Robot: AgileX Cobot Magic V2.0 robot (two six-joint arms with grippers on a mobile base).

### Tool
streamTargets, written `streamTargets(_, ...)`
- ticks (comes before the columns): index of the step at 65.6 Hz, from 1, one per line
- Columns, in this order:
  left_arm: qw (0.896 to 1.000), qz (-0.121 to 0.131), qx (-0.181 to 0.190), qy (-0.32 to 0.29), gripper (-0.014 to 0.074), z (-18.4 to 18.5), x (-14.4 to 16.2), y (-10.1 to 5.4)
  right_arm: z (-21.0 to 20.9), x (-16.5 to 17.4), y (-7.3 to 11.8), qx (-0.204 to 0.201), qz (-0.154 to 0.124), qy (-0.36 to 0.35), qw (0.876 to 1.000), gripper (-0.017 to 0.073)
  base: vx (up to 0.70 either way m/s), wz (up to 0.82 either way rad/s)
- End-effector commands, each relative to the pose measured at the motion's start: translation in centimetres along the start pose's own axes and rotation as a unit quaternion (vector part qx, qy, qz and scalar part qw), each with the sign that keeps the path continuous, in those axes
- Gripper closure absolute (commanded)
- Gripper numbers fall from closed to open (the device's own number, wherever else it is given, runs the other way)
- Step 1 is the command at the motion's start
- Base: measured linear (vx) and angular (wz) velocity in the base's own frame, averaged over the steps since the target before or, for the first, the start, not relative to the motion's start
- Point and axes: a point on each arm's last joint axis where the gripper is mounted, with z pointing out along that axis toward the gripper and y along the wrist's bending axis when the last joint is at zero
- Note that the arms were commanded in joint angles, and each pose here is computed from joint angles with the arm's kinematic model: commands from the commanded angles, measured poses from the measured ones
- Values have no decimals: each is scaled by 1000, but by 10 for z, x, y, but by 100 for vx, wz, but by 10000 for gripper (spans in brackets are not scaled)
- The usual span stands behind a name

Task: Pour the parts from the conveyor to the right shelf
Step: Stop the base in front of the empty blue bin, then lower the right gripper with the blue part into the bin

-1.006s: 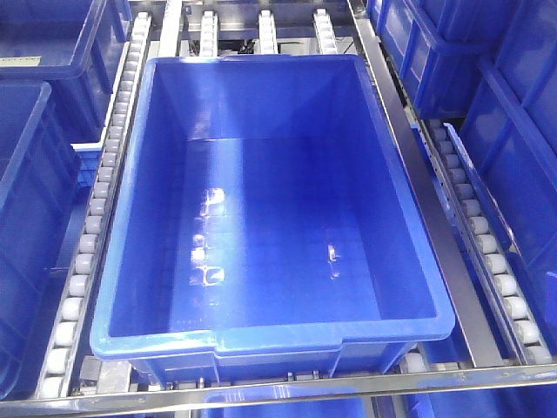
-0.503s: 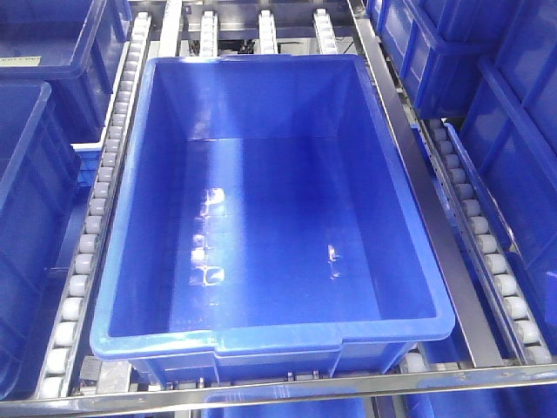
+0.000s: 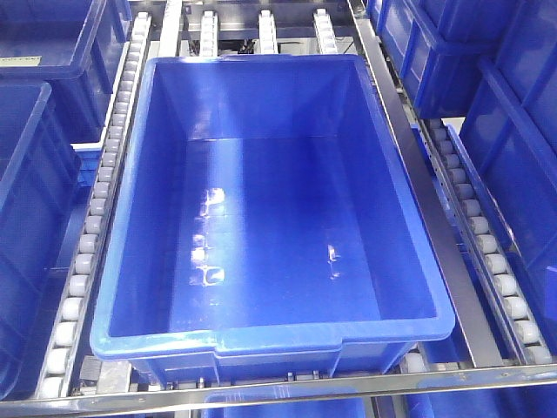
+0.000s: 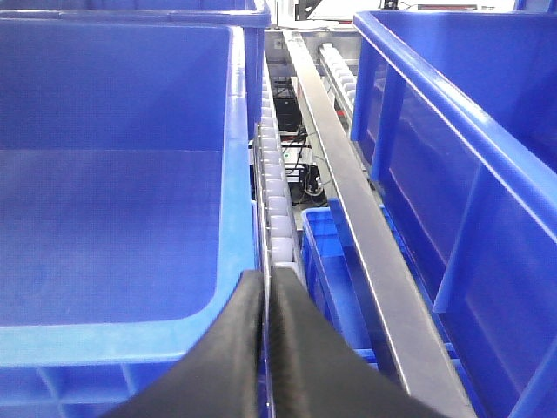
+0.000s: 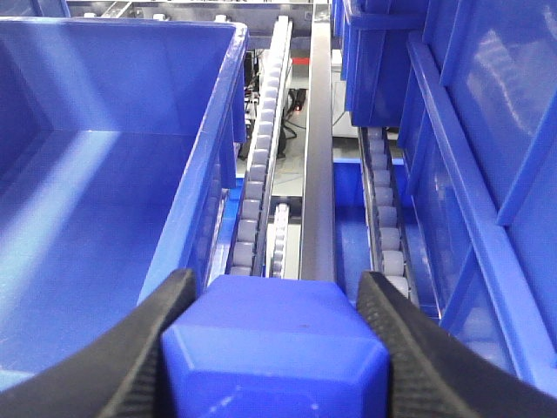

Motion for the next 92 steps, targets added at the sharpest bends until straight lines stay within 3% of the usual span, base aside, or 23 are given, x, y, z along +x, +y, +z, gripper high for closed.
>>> streamTargets(1, 999, -8, 1, -51, 600, -3, -13, 0, 7, -26, -2, 4, 5, -35, 999, 564, 0, 0)
streamTargets(9, 999, -8, 1, -51, 600, -3, -13, 0, 31, -45, -2, -3, 15, -1, 1000, 564, 0, 0)
streamTargets(15, 999, -8, 1, -51, 600, -3, -13, 0, 49, -59, 4, -27, 4, 18, 999, 564, 0, 0)
streamTargets(23, 999, -8, 1, -51, 600, -3, -13, 0, 84, -73, 29, -87, -35, 52, 994, 564, 0, 0)
streamTargets(29, 999, -8, 1, -51, 600, -3, -13, 0, 111, -83, 46, -114, -45, 74, 990, 564, 0, 0)
streamTargets(43, 999, -8, 1, -51, 600, -3, -13, 0, 179, -97, 85, -153, -67, 141, 976, 564, 0, 0)
streamTargets(53, 999, -8, 1, -51, 600, -3, -13, 0, 223, -102, 116, -179, -97, 182, 962, 564, 0, 0)
streamTargets(69, 999, -8, 1, -51, 600, -3, -13, 0, 290, -91, 143, -187, -111, 257, 942, 564, 0, 0)
streamTargets(92, 999, -8, 1, -51, 600, -3, -13, 0, 355, -62, 163, -188, -122, 328, 918, 564, 0, 0)
